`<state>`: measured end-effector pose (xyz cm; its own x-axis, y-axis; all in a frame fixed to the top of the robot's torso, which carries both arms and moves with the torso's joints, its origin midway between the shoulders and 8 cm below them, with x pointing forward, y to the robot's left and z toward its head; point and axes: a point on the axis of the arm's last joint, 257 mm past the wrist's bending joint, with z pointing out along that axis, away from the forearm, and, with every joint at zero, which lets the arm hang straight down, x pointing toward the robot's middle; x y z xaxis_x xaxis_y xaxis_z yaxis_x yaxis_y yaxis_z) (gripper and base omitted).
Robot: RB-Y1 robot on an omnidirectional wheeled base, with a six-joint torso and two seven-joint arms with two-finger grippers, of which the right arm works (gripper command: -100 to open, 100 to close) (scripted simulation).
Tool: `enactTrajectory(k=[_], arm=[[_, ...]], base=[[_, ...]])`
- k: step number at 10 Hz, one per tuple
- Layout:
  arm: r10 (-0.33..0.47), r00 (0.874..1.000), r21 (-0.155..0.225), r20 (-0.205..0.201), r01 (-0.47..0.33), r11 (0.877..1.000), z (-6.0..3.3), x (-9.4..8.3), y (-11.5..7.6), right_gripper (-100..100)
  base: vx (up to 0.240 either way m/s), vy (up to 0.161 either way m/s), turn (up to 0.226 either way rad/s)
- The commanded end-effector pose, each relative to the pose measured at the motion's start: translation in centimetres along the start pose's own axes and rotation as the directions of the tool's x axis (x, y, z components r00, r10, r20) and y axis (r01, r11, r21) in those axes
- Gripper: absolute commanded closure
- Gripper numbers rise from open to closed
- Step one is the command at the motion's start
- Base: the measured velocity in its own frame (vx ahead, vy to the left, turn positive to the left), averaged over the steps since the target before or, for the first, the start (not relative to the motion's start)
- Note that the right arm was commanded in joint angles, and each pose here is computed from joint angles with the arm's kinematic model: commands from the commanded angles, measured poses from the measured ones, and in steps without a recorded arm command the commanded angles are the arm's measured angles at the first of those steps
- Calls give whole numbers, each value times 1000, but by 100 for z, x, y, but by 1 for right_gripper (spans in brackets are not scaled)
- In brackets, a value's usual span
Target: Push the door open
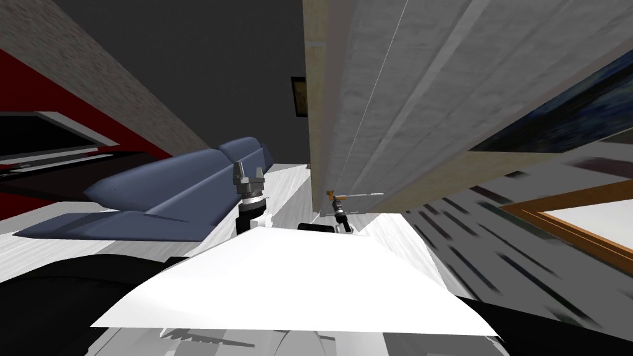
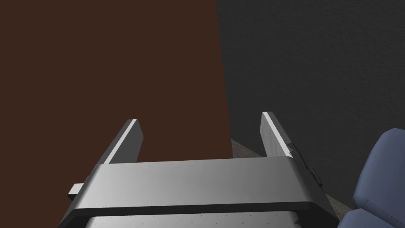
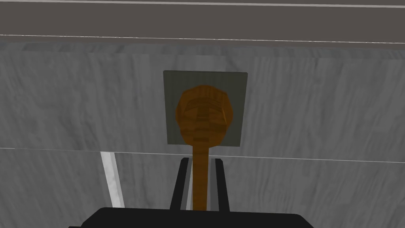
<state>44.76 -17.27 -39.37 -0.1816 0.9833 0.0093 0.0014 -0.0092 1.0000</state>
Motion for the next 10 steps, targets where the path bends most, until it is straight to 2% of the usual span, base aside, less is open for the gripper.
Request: enactTrajectory(k=[1,4,6,7,10], arm=[[-6,1000,2,-29,6,1000,10,87,-9,100],[-6,996,2,-83,6,1000,32,323,-10,100],[-6,990,2,-141,7,1000,42,571,-11,100],[-6,988,2,-155,7,1000,42,634,-11,100],[-7,971,2,-239,8,1000,27,1002,-12,100]], base=[[-190,-161,-14],[-134,-157,11],[-165,-162,-1],[-152,-165,5],[-158,-178,4]])
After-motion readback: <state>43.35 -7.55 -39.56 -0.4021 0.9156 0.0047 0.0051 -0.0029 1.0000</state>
